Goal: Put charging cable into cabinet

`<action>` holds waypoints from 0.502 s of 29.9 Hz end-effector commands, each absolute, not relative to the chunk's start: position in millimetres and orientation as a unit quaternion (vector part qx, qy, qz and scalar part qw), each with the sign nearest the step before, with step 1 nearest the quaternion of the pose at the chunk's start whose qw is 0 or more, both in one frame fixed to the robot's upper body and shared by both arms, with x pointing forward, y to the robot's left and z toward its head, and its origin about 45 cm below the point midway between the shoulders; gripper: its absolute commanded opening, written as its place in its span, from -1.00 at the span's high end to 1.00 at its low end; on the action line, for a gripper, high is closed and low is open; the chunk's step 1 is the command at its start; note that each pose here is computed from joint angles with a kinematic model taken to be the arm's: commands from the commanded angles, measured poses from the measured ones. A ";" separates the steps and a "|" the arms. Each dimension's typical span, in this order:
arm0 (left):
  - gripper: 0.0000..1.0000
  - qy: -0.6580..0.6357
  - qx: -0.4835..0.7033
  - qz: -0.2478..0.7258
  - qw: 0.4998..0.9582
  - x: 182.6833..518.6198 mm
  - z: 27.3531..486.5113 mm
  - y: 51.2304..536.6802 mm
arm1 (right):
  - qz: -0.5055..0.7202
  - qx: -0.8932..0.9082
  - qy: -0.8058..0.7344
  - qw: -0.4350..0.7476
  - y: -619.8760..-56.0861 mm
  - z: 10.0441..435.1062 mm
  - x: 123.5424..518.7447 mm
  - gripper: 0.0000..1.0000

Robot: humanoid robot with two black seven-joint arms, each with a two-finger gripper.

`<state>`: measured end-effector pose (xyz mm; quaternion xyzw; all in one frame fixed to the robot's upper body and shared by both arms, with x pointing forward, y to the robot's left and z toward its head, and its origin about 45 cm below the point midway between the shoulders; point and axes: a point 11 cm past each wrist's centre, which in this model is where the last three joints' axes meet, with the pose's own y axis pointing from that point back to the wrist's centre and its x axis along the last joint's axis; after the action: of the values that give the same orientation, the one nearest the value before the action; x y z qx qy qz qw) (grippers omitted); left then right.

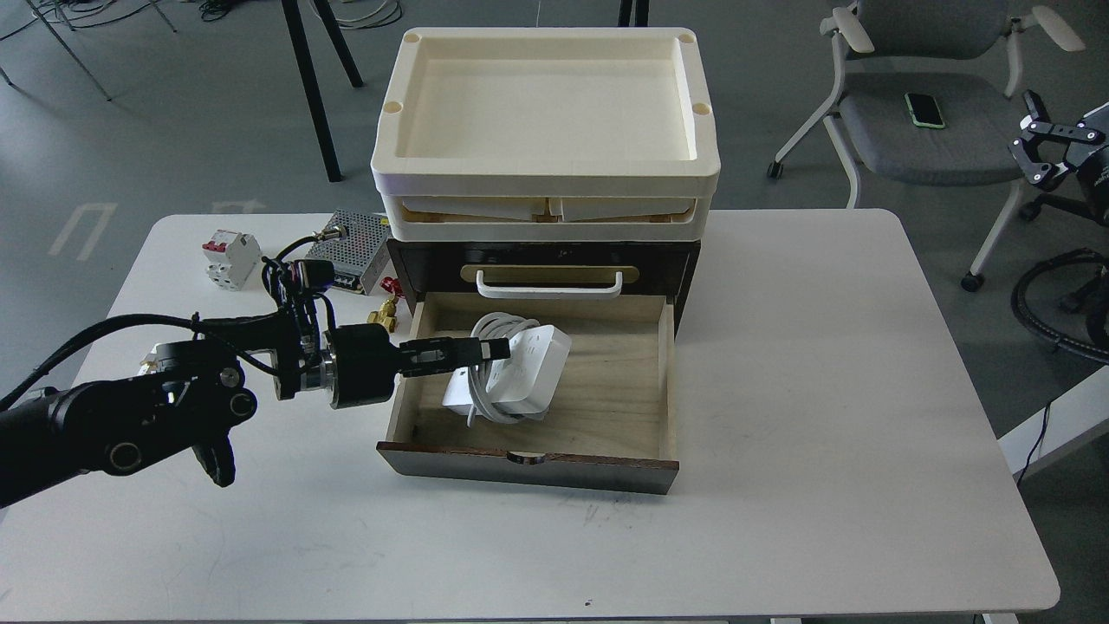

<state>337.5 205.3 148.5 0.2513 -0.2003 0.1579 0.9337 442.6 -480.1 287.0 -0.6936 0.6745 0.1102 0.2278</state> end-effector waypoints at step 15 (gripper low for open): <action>-0.60 -0.187 0.227 0.171 0.940 341.3 141.3 180.6 | 0.111 -0.692 0.675 0.230 -481.0 286.7 441.8 -0.99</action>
<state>341.2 175.5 140.2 0.2243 -0.1900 0.1697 0.9406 441.6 -481.5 286.3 -0.6919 0.6758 0.1107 0.2290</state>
